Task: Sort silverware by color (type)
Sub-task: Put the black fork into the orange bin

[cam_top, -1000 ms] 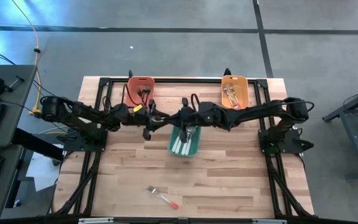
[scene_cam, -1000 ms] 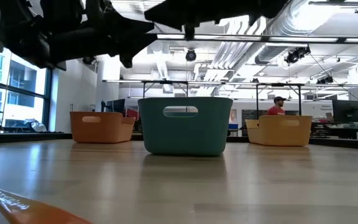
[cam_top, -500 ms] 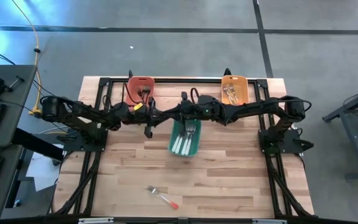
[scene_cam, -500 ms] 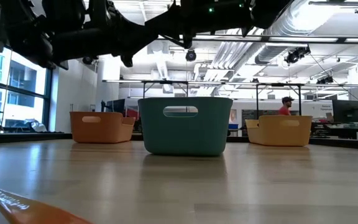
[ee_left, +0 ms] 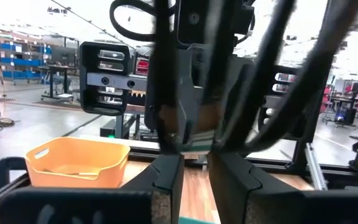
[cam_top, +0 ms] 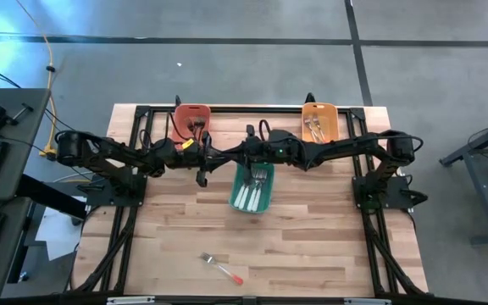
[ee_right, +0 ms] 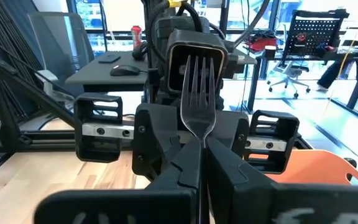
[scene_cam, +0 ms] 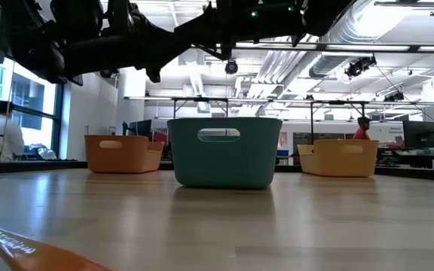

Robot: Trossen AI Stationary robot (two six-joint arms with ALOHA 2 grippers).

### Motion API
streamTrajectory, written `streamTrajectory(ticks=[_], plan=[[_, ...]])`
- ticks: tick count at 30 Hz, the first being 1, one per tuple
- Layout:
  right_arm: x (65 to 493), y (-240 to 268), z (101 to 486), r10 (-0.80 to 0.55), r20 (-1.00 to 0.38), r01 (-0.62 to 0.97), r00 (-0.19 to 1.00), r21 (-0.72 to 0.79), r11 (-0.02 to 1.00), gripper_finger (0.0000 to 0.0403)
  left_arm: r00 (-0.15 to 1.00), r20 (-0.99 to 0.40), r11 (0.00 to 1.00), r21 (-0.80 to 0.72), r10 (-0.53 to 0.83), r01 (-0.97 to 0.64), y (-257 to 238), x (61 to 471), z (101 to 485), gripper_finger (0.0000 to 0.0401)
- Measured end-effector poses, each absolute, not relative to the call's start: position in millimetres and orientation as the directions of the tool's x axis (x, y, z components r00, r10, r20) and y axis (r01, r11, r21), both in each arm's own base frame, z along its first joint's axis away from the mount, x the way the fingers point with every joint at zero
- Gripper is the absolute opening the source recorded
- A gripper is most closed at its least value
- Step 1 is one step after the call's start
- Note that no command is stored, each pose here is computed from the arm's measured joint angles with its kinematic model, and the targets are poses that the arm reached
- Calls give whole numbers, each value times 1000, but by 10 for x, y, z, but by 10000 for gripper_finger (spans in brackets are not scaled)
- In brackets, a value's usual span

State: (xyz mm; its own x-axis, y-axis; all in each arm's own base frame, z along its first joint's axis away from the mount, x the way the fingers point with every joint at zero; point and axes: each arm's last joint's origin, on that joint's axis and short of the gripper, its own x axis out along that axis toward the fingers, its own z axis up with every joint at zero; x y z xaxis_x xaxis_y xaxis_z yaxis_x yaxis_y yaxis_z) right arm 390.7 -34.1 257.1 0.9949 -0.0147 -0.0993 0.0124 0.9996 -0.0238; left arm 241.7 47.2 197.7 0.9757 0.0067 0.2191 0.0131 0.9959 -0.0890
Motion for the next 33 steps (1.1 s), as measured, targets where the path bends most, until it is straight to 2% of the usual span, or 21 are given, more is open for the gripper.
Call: streamTrajectory(ticks=[12, 16, 26, 33], plan=[[3910, -332, 2566, -7, -97, 5, 995, -23, 1000, 0, 975, 220, 991, -128, -8, 37, 462, 2418, 1979, 138], [3911, -331, 2566, -8, -94, 6, 996, -18, 1000, 0, 975, 221, 991, -129, -3, 32, 462, 2418, 1980, 148], [3915, -334, 2605, -12, -48, 11, 999, -7, 1000, 0, 966, 259, 992, -122, 10, 22, 465, 2409, 2021, 132], [3915, -349, 2618, -64, -37, 64, 997, -3, 998, 0, 959, 282, 996, -85, 9, 16, 466, 2415, 2054, 85]])
